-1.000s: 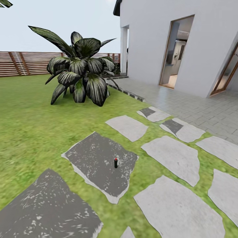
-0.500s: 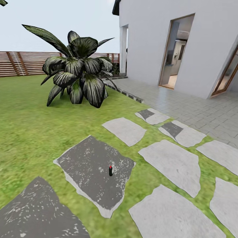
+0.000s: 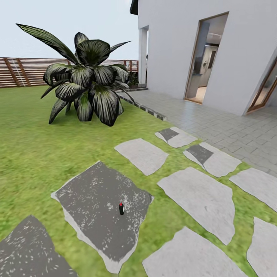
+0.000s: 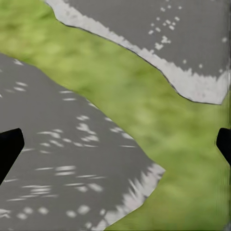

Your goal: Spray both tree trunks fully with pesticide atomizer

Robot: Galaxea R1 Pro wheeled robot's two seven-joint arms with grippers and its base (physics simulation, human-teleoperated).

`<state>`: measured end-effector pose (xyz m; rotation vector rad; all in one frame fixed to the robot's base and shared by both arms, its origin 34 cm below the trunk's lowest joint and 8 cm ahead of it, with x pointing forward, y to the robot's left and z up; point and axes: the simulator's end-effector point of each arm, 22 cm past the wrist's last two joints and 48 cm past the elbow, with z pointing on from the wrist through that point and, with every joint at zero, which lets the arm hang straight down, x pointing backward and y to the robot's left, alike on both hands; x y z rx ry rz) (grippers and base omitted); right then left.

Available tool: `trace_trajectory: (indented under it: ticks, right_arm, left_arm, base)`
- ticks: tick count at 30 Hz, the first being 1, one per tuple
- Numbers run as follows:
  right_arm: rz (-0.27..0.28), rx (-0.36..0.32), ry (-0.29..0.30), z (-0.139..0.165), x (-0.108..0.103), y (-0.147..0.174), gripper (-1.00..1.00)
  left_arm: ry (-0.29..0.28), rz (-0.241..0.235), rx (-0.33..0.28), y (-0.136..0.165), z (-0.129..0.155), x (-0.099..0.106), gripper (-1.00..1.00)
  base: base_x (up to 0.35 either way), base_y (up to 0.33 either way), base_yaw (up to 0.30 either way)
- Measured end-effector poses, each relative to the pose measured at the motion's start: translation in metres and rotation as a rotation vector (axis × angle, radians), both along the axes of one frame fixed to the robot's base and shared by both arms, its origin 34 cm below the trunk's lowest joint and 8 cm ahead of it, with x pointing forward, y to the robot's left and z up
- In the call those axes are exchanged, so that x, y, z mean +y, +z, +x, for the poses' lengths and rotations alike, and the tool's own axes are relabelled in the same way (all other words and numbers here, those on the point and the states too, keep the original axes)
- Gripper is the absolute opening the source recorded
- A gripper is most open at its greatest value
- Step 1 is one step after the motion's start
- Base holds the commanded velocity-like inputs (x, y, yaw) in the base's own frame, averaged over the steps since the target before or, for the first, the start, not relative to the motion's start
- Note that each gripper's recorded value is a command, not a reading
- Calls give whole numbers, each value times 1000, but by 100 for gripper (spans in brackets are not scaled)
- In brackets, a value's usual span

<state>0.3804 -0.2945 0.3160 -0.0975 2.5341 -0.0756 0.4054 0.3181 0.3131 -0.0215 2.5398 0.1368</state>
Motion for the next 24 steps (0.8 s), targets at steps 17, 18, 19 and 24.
trace_trajectory:
  ticks: [17, 18, 19, 24]
  right_arm:
    - [1, 0, -1, 0, 0, 0, 100]
    - [0, 0, -2, 0, 0, 0, 100]
    - [0, -1, -2, 0, 0, 0, 100]
    - [0, -1, -3, 0, -1, 0, 100]
  left_arm:
    - [0, 0, 0, 0, 0, 0, 100]
    - [0, 0, 0, 0, 0, 0, 100]
    - [0, 0, 0, 0, 0, 0, 100]
    - [0, 0, 0, 0, 0, 0, 100]
  base:
    - [237, -191, 0]
    - [235, -195, 0]
    - [235, -195, 0]
    - [235, -195, 87]
